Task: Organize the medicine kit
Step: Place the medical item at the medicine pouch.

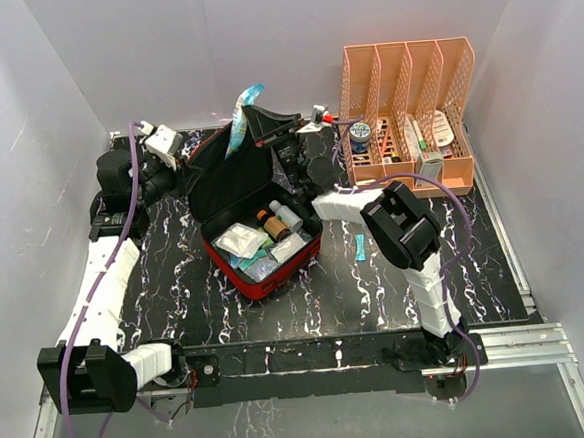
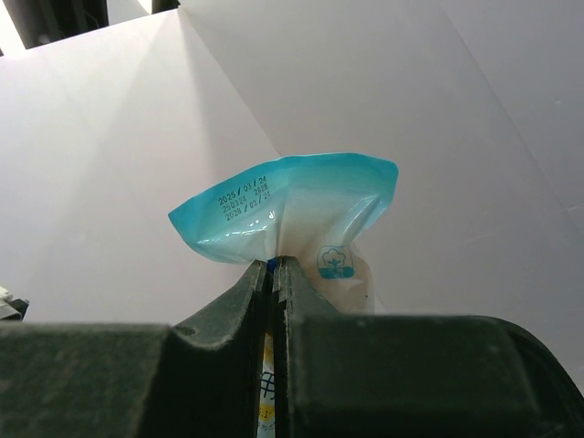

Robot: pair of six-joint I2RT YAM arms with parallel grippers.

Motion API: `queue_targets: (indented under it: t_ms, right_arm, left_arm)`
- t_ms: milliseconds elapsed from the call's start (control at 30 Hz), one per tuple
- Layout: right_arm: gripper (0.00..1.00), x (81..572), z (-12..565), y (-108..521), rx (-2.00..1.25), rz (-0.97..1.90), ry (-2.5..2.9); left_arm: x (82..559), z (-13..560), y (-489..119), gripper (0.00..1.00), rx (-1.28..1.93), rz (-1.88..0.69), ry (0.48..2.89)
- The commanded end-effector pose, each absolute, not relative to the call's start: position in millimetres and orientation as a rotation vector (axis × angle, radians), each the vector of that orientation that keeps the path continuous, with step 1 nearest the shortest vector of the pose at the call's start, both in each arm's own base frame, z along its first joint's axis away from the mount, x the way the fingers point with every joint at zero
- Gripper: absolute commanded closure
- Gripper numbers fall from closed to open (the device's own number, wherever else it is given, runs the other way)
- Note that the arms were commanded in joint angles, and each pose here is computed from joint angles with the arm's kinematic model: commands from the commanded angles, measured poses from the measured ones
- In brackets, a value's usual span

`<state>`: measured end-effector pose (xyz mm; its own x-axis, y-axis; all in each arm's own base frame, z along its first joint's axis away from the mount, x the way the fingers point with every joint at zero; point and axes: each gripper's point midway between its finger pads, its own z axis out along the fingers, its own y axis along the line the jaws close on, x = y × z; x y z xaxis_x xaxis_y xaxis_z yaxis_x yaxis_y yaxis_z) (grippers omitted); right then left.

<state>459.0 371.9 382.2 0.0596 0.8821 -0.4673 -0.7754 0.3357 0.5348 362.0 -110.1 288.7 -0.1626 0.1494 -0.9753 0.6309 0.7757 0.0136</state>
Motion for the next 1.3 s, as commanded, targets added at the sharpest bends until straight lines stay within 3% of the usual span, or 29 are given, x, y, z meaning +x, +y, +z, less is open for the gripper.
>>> queue_targets:
  t_ms: [0, 933, 967, 1000, 1067, 1267]
  right_arm:
    - [1.0, 460.8, 401.5, 365.7, 0.193, 1.271, 0.76]
    - [1.0, 484.2, 340.8, 406.4, 0.134, 1.197, 0.958]
    - [0.98, 483.9, 338.7, 408.8, 0.133, 1.201, 0.965]
    - [0.86, 482.9, 338.5, 409.7, 0.137, 1.205, 0.965]
    - [0.73, 481.4, 339.4, 410.6, 0.134, 1.201, 0.962]
    - [0.63, 470.6, 344.8, 416.1, 0.057, 1.198, 1.012]
  left_arm:
    - [350.6, 312.8, -121.3, 1.0, 0.655, -0.52, 1.629]
    - [348.0, 314.9, -129.9, 1.0, 0.677, -0.587, 1.617]
    - [347.9, 314.7, -130.2, 1.0, 0.678, -0.589, 1.618]
    - [348.2, 314.2, -130.1, 1.0, 0.679, -0.589, 1.62]
    - [348.0, 313.5, -129.9, 1.0, 0.683, -0.586, 1.621]
    - [348.5, 310.9, -128.5, 1.0, 0.683, -0.576, 1.631]
